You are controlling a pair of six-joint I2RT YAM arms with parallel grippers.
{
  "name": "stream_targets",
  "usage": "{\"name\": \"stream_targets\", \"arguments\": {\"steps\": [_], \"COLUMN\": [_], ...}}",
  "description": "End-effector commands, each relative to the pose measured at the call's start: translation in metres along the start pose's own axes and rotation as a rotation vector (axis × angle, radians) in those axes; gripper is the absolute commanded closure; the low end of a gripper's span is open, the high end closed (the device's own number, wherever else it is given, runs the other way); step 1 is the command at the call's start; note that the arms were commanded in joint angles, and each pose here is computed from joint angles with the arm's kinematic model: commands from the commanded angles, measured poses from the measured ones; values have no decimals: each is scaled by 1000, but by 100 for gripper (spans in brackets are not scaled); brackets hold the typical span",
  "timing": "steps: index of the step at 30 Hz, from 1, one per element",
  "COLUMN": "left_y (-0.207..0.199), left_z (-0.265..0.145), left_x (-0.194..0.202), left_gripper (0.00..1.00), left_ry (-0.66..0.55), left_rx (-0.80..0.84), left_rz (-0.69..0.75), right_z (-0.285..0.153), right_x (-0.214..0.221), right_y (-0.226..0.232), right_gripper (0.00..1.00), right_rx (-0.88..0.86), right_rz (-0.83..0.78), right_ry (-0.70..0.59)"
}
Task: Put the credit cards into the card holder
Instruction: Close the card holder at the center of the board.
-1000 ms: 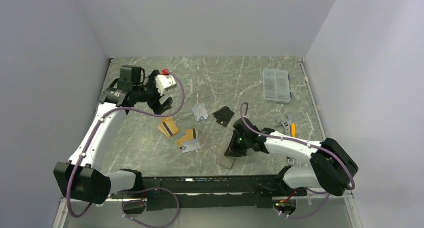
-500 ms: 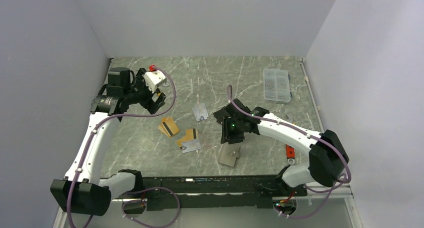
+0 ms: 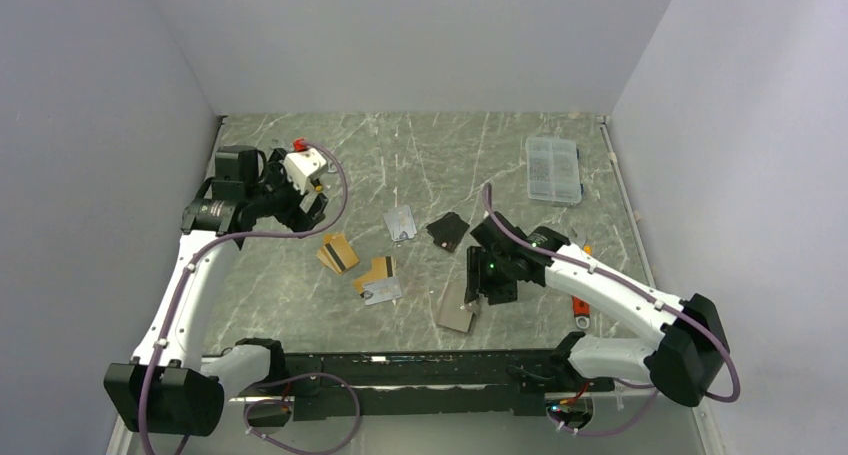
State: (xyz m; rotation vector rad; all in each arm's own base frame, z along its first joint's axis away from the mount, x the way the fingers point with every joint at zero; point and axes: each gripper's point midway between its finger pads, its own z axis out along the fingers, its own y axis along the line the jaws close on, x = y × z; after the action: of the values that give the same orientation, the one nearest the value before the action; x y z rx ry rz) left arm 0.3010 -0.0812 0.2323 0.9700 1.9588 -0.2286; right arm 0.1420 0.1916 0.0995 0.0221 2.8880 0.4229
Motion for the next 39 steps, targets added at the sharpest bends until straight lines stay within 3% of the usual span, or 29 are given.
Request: {"name": "stream_targets", "arguments": {"steps": [1,9,16,25,32,39], "left_y": [11,8,-28,-108,-160,-226], "left_z": [-8,-12,-4,24,47,69], "left_x": [-9,6,2,-3,10,15], "left_gripper": [1,1,1,1,1,5], "left_ry": [-57,-31,-112,-140,-110,-100], "left_rx": [-67,-78,90,303,464,669], "left_rz": [-47,-41,9,252,386,595], "right_z": [13,28,23,34,36,41], "right_x": [13,13,15,11,2,0], "right_y": [-17,-7,8,-2,-6,-11], "right_gripper": [43,34,36,64,71,88], "right_rx": [42,19,24,119,160,203], "right_rz": [73,74,57,56,50,41], "right_ry": [25,57,58,65,31,39]}}
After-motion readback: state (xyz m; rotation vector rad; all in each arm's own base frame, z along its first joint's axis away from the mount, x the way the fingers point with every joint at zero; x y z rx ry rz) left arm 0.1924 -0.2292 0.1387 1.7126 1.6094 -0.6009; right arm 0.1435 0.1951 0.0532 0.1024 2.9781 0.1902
